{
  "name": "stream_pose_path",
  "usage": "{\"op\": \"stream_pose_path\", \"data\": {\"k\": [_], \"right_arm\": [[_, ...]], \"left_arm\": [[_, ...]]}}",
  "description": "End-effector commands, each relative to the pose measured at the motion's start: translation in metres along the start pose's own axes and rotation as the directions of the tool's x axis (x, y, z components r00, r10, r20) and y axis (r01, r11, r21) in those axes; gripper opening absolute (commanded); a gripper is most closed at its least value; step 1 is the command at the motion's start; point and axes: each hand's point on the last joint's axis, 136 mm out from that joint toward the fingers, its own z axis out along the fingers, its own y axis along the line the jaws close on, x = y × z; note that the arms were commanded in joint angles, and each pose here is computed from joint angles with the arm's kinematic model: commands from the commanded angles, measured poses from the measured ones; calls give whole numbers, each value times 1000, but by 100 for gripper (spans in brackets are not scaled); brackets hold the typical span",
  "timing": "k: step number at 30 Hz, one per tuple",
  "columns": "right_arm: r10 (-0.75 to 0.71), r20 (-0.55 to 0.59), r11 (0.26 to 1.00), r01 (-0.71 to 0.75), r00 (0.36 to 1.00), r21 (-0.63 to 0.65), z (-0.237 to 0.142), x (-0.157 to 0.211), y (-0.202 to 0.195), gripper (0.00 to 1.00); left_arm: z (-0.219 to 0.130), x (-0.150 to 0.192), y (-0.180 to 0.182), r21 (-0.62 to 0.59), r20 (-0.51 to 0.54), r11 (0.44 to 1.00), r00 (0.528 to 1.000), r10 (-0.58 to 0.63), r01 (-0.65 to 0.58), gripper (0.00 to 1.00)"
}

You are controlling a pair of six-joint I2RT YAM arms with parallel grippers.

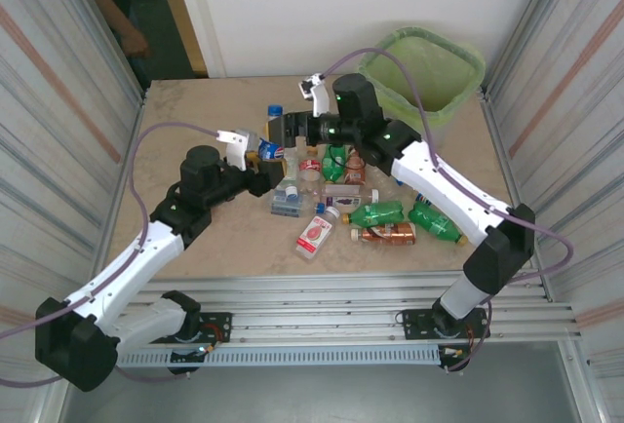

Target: Put the plastic bottles in the bin

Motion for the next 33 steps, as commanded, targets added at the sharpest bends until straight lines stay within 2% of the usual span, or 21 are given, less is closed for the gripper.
{"op": "stream_pose_path", "data": {"k": [1,12,19,24,30,33], "right_arm": [[9,-2,999,-9,1000,-47,9,-6,10,92],[58,-67,998,-60,996,-36,35,9,-4,73],[76,-97,996,-79,992,-28,43,18,-5,59],[88,-102,996,-90,991,-11,43,21,-7,44],[86,-91,996,-85,992,6,40,19,-9,29],[80,-78,997,-79,994,16,37,15,-9,22]], "left_arm": [[-4,-27,-18,57,75,997,996,53,-57,40],[-5,-29,-17,46,87,997,995,53,-57,41],[-2,-23,-2,-32,67,999,997,37,-35,43],[-1,-20,3,-56,56,998,998,31,-28,44],[-1,-17,5,-61,45,998,999,23,-21,54],[-1,-15,5,-59,41,998,999,20,-18,62]]}}
